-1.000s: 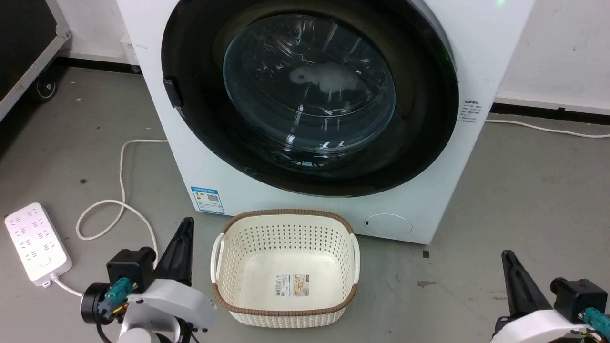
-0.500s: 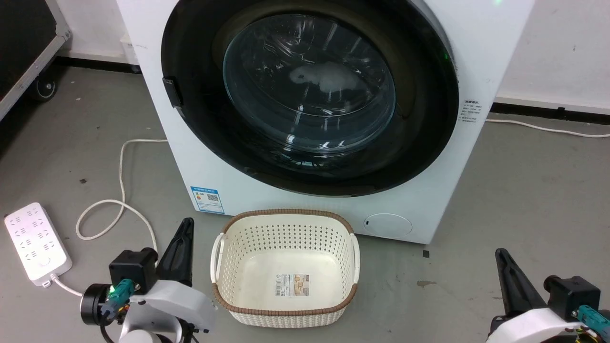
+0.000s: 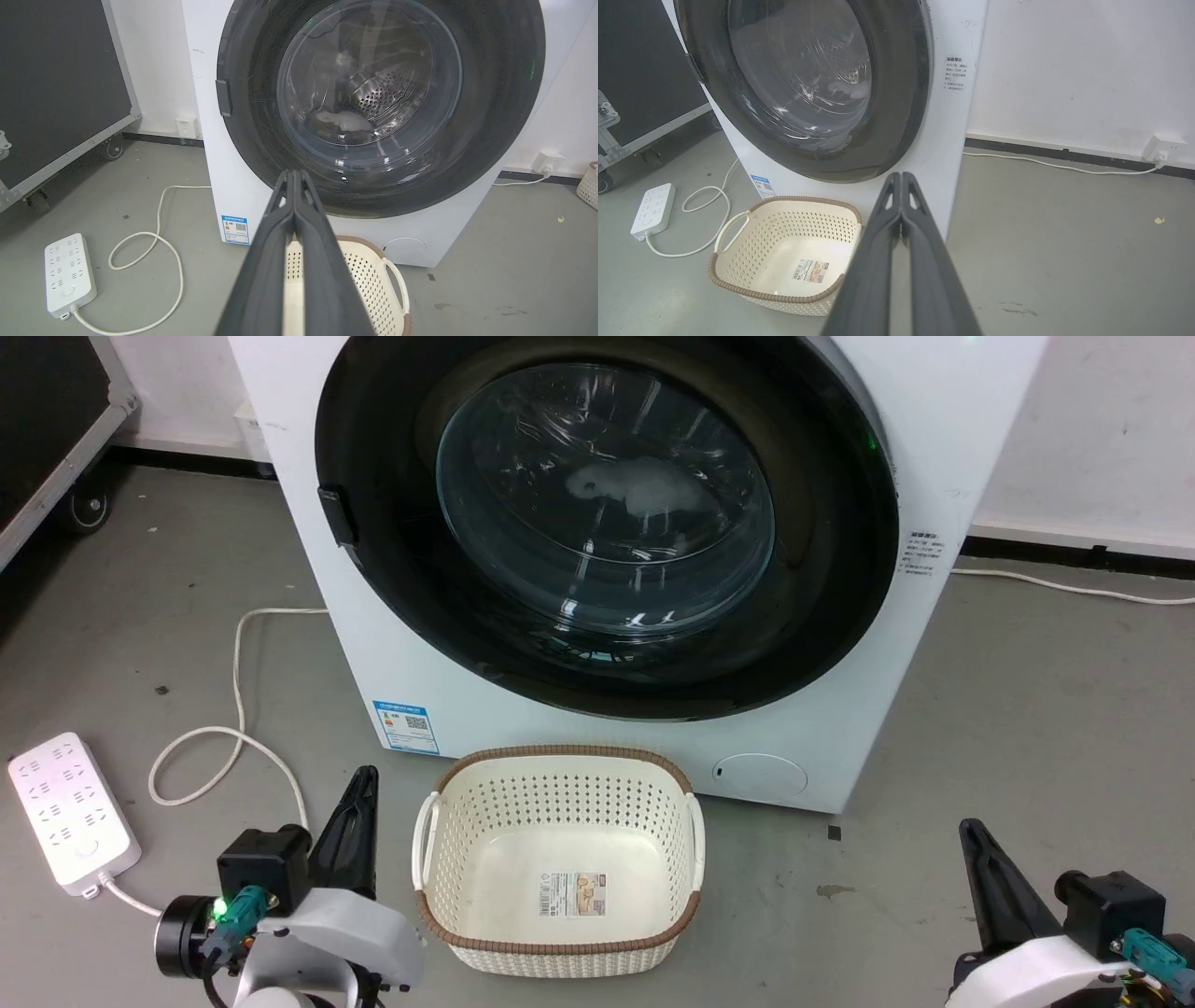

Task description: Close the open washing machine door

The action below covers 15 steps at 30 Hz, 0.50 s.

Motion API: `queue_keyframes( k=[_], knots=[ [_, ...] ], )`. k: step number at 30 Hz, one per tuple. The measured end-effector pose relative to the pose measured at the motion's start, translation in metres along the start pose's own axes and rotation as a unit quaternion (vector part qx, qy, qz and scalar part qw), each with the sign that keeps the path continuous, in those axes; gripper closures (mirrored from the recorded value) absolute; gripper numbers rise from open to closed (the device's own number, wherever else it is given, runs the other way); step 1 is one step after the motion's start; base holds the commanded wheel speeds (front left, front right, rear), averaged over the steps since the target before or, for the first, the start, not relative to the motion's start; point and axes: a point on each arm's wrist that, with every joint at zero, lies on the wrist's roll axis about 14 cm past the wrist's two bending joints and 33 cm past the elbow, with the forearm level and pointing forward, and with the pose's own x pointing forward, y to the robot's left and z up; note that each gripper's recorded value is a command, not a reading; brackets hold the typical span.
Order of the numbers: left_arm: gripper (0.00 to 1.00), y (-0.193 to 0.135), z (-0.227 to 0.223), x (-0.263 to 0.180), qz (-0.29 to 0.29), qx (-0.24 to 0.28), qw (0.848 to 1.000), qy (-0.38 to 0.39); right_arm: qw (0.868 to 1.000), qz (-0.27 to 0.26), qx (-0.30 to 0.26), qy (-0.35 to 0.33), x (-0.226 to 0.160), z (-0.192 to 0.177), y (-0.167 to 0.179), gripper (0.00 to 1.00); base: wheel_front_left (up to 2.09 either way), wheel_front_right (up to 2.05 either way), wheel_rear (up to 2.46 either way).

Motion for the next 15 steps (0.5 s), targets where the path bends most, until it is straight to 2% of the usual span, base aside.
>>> queue_keyframes(
  k=[15],
  knots=[
    [1.0, -0.0002, -0.0005, -0.0021, 0.005, 0.011, 1.0, 0.004, 1.0, 0.009, -0.006, 0.001, 0.0011, 0.0024, 0.0061, 1.0, 0.0, 0.0, 0.0]
  ],
)
